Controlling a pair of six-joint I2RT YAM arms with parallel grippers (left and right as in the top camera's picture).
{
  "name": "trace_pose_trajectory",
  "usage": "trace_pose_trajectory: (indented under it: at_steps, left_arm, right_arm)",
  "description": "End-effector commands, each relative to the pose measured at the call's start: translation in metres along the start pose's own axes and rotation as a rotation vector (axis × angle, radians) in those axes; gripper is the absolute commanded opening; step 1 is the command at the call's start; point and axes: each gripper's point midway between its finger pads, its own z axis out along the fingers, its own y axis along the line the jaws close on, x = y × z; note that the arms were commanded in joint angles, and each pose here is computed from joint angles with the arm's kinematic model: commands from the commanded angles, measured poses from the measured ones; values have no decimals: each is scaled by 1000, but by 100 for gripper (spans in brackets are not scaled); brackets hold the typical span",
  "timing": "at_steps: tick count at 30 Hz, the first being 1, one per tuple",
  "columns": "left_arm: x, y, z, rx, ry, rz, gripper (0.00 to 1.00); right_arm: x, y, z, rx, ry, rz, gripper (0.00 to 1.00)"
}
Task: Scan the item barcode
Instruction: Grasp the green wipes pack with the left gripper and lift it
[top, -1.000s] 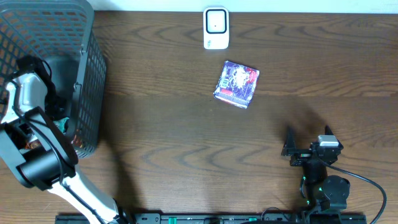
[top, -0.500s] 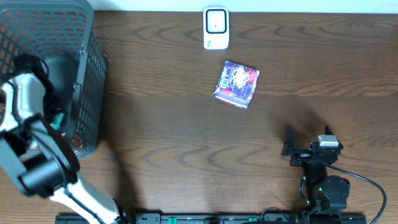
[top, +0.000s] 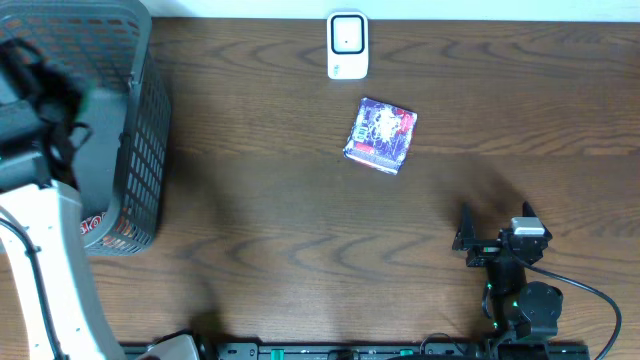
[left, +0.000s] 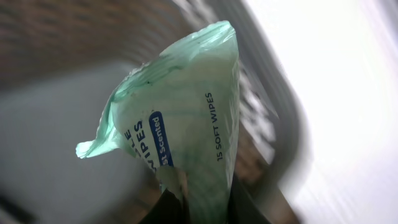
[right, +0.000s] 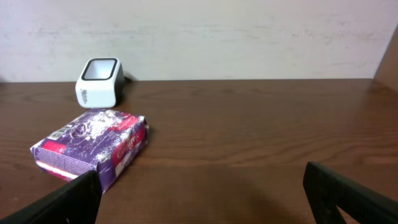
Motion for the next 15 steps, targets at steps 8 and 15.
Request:
trace_pose_trajectory:
  at_steps: [8,15]
  left_arm:
    - [118,-153,-64,540,146,516,7]
    - [224,-174,-63,653,283,890,8]
  right_arm:
    - [1,2,0,-6,0,-4,99]
    - [1,2,0,-6,1,-4,99]
